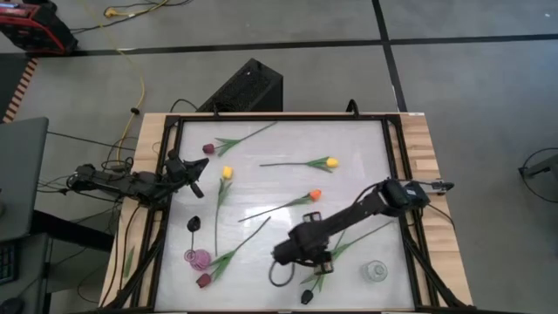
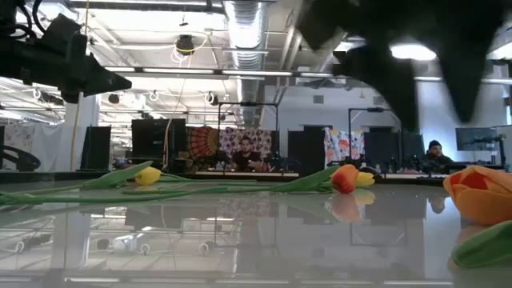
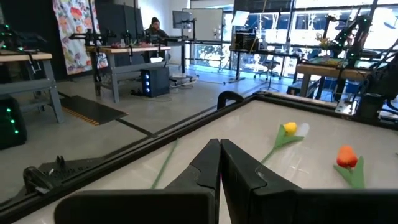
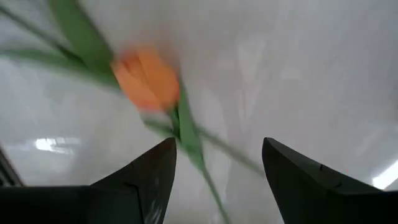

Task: Sort flowers into vase by color
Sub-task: Put the black flower into the pink flower vase

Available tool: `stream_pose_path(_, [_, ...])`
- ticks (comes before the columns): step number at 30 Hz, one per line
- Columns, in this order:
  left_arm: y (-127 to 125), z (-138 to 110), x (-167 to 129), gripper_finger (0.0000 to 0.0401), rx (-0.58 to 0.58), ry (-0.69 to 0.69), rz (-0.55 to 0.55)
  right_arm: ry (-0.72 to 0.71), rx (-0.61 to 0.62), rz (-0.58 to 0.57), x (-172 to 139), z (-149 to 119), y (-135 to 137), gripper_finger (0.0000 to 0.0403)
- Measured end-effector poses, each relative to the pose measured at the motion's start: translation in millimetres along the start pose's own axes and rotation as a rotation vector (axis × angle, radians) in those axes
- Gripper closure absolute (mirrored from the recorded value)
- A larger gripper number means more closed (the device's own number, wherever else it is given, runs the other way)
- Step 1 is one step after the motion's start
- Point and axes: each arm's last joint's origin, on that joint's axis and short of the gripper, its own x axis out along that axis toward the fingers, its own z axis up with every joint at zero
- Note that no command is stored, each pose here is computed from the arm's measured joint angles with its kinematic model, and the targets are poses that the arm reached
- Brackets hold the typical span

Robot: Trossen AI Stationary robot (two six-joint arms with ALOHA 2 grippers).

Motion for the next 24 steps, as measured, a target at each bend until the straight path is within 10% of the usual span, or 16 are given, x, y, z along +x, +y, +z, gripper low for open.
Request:
stream_pose_path(10, [0.9, 0.7, 0.0, 0.0401, 0.057, -0.003, 0.029, 0.052, -0.113, -0.181, 44.6, -51.9, 10.3, 0.0138])
stream_pose_path(24, [0.9, 1.3, 0.0, 0.0401, 0.049, -0.007, 0.029, 0.000, -0.268, -0.194, 74.8, -36.0, 7.7, 0.0139])
